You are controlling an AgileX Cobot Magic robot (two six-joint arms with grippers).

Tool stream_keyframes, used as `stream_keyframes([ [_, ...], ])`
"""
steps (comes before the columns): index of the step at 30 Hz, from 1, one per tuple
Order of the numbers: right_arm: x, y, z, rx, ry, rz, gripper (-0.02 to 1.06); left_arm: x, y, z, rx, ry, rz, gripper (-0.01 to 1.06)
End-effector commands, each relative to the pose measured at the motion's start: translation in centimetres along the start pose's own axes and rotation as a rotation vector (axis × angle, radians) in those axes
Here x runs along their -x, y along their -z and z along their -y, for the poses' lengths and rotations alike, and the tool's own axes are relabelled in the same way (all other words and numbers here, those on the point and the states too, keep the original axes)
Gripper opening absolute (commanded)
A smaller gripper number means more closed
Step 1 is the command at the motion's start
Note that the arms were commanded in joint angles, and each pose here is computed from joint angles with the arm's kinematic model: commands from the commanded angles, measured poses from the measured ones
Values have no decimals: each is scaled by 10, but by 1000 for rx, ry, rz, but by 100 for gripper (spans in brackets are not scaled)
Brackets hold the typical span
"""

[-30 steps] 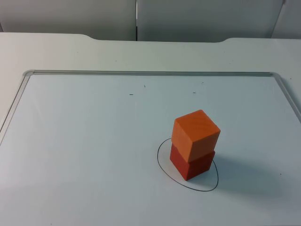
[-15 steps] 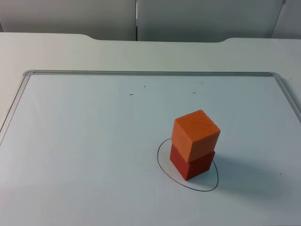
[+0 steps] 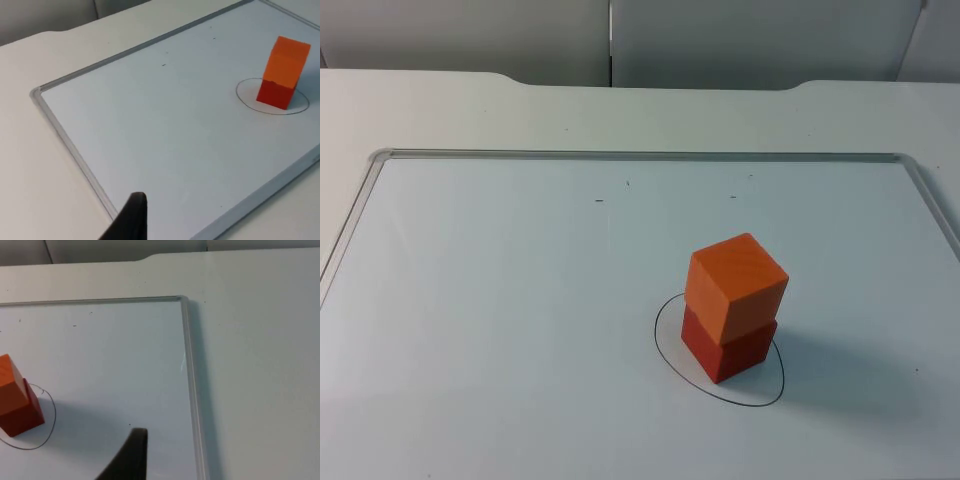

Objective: Pick up one cube with the left hand and another cube with the right hand. First place the cube in the right hand at the target position, then stack the cube in the left hand on top.

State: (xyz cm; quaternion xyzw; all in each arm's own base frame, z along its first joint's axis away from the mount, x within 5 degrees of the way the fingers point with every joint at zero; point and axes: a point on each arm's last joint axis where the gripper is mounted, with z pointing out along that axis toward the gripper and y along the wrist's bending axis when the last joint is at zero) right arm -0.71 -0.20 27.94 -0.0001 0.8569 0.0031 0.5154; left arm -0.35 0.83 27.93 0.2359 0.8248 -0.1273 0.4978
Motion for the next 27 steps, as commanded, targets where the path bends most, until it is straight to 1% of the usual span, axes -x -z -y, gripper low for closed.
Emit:
stream_keyframes([
  [1,-1,-1,0,-7,2,5,105,0,0,1,25,23,14,104],
  [6,-1,-1,0,-6,0,5,105,0,0,2,135,81,11,104],
  [8,-1,-1,0,-6,0,5,105,0,0,2,145,86,11,104],
  [9,-1,-1,0,-6,0,5,105,0,1,2,175,102,10,104],
  [13,-1,-1,0,-6,0,5,105,0,1,2,232,132,9,104],
  [14,-1,-1,0,-6,0,5,105,0,1,2,232,132,9,104],
  [19,-1,-1,0,-6,0,5,105,0,1,3,316,176,7,104],
  [20,-1,-1,0,-6,0,5,105,0,1,3,316,176,7,104],
  [23,-1,-1,0,-6,0,5,105,0,1,4,368,203,5,104],
  [27,-1,-1,0,-6,0,5,105,0,1,4,409,225,4,104],
])
